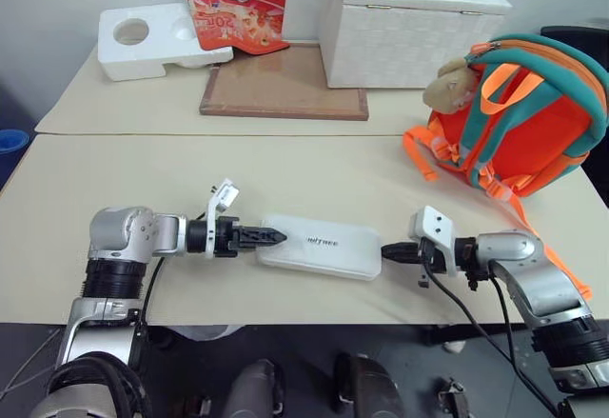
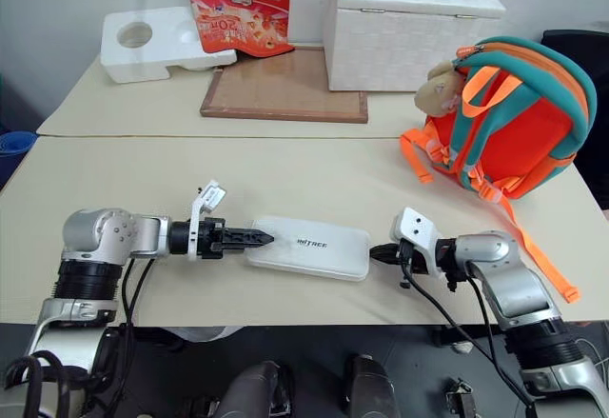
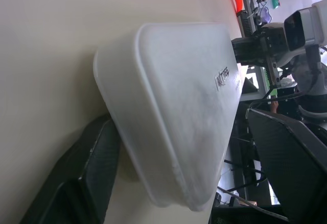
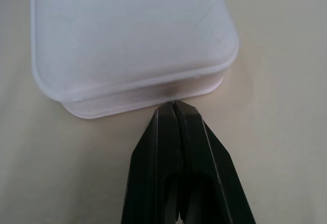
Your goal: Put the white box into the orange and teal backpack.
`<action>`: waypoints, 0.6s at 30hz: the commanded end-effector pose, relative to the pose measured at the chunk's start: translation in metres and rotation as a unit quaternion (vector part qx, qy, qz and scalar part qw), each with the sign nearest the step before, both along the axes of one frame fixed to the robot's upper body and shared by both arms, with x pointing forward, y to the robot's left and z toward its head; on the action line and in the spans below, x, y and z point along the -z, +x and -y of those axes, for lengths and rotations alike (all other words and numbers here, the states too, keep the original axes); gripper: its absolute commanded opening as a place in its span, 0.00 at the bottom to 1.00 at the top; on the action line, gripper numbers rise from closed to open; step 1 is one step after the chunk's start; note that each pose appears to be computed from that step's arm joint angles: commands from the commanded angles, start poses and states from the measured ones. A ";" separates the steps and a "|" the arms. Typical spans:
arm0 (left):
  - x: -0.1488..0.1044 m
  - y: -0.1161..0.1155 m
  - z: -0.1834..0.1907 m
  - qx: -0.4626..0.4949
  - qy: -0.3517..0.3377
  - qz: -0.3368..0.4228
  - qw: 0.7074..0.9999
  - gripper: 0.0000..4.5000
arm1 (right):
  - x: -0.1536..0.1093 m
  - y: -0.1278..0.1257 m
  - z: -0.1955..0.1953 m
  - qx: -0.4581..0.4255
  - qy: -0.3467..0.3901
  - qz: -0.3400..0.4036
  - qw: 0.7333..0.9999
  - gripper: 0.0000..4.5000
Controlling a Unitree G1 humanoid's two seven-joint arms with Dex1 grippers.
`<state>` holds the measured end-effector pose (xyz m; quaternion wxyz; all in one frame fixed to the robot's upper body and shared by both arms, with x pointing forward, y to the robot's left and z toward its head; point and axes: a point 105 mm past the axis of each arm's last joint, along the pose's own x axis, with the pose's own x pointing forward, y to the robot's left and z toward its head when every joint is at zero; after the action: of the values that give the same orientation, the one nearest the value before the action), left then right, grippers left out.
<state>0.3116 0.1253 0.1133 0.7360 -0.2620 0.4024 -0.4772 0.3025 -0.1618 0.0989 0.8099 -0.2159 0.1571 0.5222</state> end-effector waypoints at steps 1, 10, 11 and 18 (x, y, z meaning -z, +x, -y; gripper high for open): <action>-0.001 -0.002 0.007 0.016 -0.015 -0.017 1.000 0.59 | 0.010 -0.007 -0.007 -0.009 -0.004 -0.015 1.000 0.00; -0.023 -0.009 0.010 0.048 -0.062 -0.009 0.997 0.28 | 0.004 -0.008 -0.007 0.010 0.013 -0.004 1.000 0.00; -0.028 -0.011 0.010 0.050 -0.072 -0.006 0.996 0.28 | -0.001 -0.007 -0.005 0.019 0.020 0.006 1.000 0.00; -0.072 -0.006 -0.007 0.007 -0.159 0.057 0.986 0.28 | -0.053 -0.001 0.055 0.189 0.103 0.056 0.975 0.20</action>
<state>0.3036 0.1235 0.1571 0.6881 -0.3447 0.3457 -0.5369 0.2989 -0.1921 0.1200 0.8884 -0.1405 0.1356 0.4154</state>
